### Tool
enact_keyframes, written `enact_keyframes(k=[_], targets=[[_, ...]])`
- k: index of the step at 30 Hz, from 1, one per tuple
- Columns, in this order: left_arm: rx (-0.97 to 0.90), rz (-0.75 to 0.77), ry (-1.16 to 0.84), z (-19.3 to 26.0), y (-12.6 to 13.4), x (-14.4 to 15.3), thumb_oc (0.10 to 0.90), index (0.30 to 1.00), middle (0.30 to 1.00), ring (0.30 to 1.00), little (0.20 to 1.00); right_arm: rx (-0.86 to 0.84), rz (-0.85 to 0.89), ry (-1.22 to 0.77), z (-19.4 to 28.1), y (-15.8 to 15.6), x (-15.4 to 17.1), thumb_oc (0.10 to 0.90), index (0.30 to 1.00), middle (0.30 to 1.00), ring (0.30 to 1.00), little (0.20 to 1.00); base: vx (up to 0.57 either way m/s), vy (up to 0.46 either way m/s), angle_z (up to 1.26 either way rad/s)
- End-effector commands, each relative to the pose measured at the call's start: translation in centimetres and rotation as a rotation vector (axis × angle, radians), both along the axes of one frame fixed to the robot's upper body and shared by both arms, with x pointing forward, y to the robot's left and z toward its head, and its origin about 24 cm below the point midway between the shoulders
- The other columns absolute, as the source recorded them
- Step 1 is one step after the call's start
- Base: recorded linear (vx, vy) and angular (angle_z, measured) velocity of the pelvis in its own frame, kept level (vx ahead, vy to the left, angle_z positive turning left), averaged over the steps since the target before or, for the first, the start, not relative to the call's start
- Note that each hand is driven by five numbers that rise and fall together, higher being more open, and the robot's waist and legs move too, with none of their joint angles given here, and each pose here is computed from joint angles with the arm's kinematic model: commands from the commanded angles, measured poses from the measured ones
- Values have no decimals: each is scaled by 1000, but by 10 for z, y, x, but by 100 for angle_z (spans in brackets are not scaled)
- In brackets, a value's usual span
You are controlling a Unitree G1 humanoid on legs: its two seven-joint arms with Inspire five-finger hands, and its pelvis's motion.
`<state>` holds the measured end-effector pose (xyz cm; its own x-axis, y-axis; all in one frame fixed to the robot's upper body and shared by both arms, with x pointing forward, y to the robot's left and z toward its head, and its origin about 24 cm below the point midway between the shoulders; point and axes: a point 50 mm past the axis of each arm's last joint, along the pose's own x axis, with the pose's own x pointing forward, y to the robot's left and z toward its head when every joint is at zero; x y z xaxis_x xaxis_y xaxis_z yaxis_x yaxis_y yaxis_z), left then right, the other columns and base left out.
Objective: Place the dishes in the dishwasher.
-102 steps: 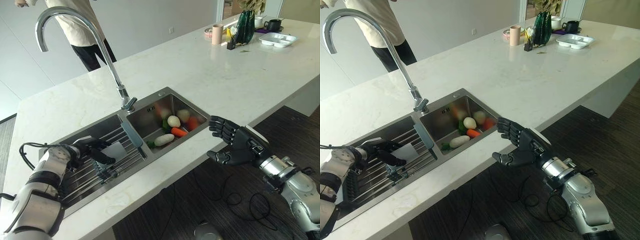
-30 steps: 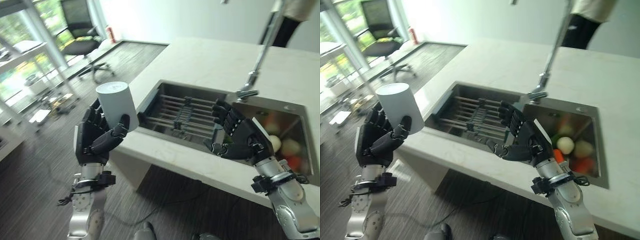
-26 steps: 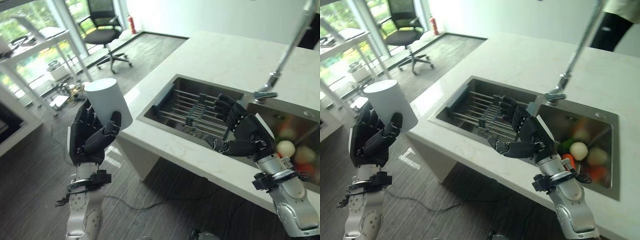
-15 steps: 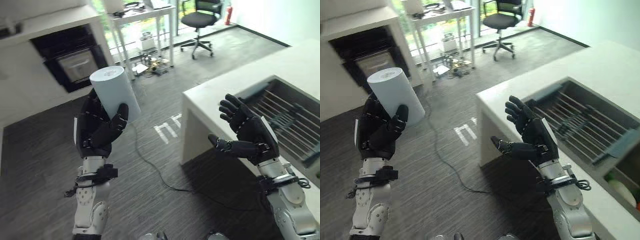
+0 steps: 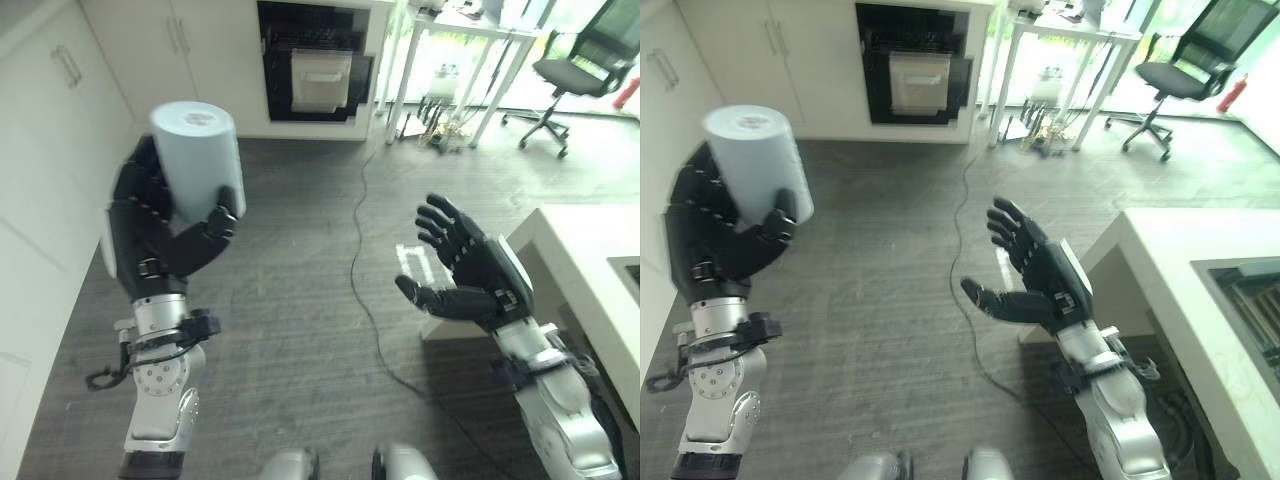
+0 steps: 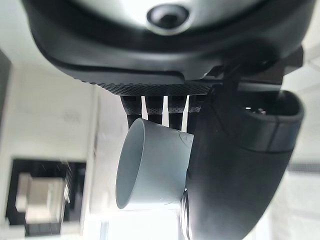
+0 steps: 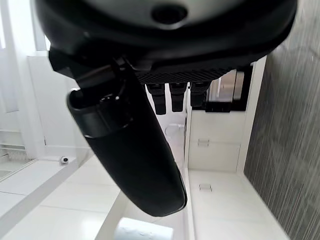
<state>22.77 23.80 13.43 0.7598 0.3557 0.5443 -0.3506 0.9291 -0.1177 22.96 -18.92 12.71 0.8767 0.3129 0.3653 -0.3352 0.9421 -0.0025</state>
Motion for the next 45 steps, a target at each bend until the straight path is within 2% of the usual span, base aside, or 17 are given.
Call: enact_keyframes(k=[1,3,4,11,22,35,39,45], targets=[[154,-24,-321,54,-12,-18,400,300,300,300,300,72,26,-278,45,4,-4,800,900,900,900,900,-32,-91,-20],[171,-3,-318,55,-9,-20,400,300,300,300,300,74,59,-299,47,9,-6,800,900,900,900,900,-2,-187,-15],[200,-125,-276,42,-27,-19,400,300,300,300,300,70,-106,-117,15,-14,-7,800,900,900,900,900,-23,-247,-4],[182,-165,-265,38,-31,-20,400,300,300,300,300,77,-100,-117,12,-14,-15,800,900,900,900,900,-4,-211,-21],[84,-162,-255,29,-17,-29,400,300,300,300,300,-4,-70,-171,17,-10,-15,800,900,900,900,900,91,-220,3],[97,-125,-261,28,-9,-37,400,300,300,300,300,2,-15,-155,17,-21,-26,800,900,900,900,900,248,261,-25],[141,-176,-267,39,-16,-25,400,300,300,300,300,25,-63,-166,21,-11,-21,800,900,900,900,900,284,273,-5],[168,-214,-272,43,-20,-23,400,300,300,300,300,41,-76,-157,17,-1,-20,800,900,900,900,900,258,297,53]])
